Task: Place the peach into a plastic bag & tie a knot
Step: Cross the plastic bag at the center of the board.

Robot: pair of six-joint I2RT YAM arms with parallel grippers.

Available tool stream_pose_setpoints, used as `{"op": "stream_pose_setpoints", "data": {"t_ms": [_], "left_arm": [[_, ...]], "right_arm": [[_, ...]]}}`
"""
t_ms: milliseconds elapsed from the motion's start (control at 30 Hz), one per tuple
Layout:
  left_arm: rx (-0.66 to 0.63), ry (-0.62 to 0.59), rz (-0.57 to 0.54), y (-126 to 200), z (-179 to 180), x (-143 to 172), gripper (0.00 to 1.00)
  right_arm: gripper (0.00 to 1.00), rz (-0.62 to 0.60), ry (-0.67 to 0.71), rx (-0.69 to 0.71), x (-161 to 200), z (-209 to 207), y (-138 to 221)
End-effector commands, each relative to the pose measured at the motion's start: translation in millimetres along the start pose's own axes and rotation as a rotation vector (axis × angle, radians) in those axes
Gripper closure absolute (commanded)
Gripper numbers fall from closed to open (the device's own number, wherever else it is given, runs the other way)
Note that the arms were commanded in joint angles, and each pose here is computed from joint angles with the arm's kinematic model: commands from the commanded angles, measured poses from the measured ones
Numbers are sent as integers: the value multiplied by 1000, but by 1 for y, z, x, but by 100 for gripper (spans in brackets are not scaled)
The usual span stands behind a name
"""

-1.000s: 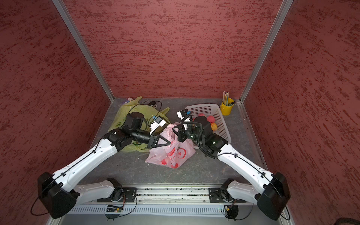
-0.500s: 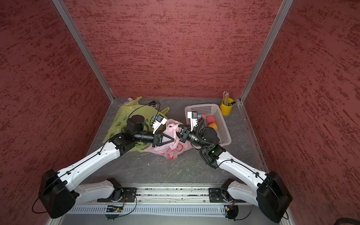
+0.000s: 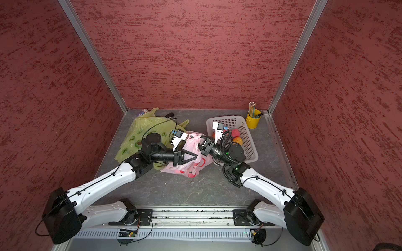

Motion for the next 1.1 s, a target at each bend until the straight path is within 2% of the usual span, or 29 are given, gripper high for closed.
{"op": "stream_pose_setpoints", "data": {"t_ms": [0,133,200,333,500,733,933,1067], "left_arm": [[-5,21,1,-6,7,9,76],[-35,26,-24,-4,12,7,72],[-50,36,-36,-1,16,6,62],[-71,43,-51,14,15,3,49],[-112,21,-28,43,-7,4,40],[-148,-13,-16,87,-51,6,35],[-175,-69,-137,126,-79,-21,33],[-174,-88,-206,138,-86,-42,34]], "right_arm": [[100,-72,-1,-158,-19,40,-3],[100,-4,-30,-249,-13,55,-7],[100,45,-20,-269,-8,60,-10],[100,111,31,-236,0,59,-14],[100,162,98,-177,4,53,-19],[100,179,147,-148,0,46,-27],[100,197,149,-139,2,43,-30],[100,210,150,-140,3,44,-29]]}}
Point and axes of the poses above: each gripper's point midway between its finger pads, its own y axis back along the fingers, its own z axis along the line the jaws close on, x = y × z, the point moved 2 cm from there along y, back along the fingers, and after that the axes turned 10 degrees about -y, right-handed, at the moved point
